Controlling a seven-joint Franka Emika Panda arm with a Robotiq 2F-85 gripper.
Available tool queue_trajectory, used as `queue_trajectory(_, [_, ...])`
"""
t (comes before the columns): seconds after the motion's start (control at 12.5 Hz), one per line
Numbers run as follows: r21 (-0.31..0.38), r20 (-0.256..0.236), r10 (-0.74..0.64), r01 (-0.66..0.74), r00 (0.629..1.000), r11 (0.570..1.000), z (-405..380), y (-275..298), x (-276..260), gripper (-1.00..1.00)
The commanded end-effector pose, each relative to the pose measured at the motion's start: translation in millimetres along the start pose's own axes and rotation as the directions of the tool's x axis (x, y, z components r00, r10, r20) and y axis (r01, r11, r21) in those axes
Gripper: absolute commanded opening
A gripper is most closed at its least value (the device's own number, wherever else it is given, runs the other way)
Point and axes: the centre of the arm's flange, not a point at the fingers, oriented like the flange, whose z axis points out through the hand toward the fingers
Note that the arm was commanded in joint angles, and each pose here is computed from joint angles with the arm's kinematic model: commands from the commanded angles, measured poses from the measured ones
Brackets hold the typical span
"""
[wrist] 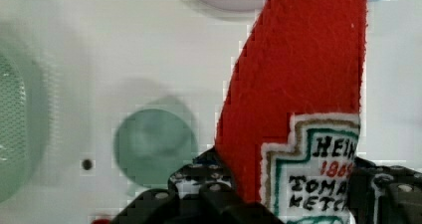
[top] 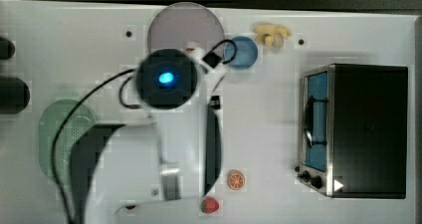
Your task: Pick Ketchup from the table and place it in strainer.
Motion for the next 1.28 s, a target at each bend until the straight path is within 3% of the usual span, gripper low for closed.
queue_trajectory(0.08, [-0.01,0.067,0.044,-0.044,0.997,0.999,24.7,-80.7,-6.8,0.24])
queue_trajectory(0.24, [-0.025,0.072,0.087,-0.085,0.994,0.996,31.5,-126.8,-14.2,0.24])
queue_trajectory(0.48, [-0.01,0.038,0.115,-0.115,0.993,0.993,47.0,-194.1,-22.5,0.24])
queue_trajectory(0.72, [0.061,0.014,0.14,-0.14,0.99,0.988,79.1,-254.3,-26.3,0.24])
queue_trajectory(1.12, [0.222,0.028,0.235,-0.235,0.972,0.946,152.8,-316.5,-27.2,0.24])
queue_trajectory(1.28, [0.24,0.035,0.278,-0.278,0.96,0.93,179.2,-324.3,-28.5,0.52])
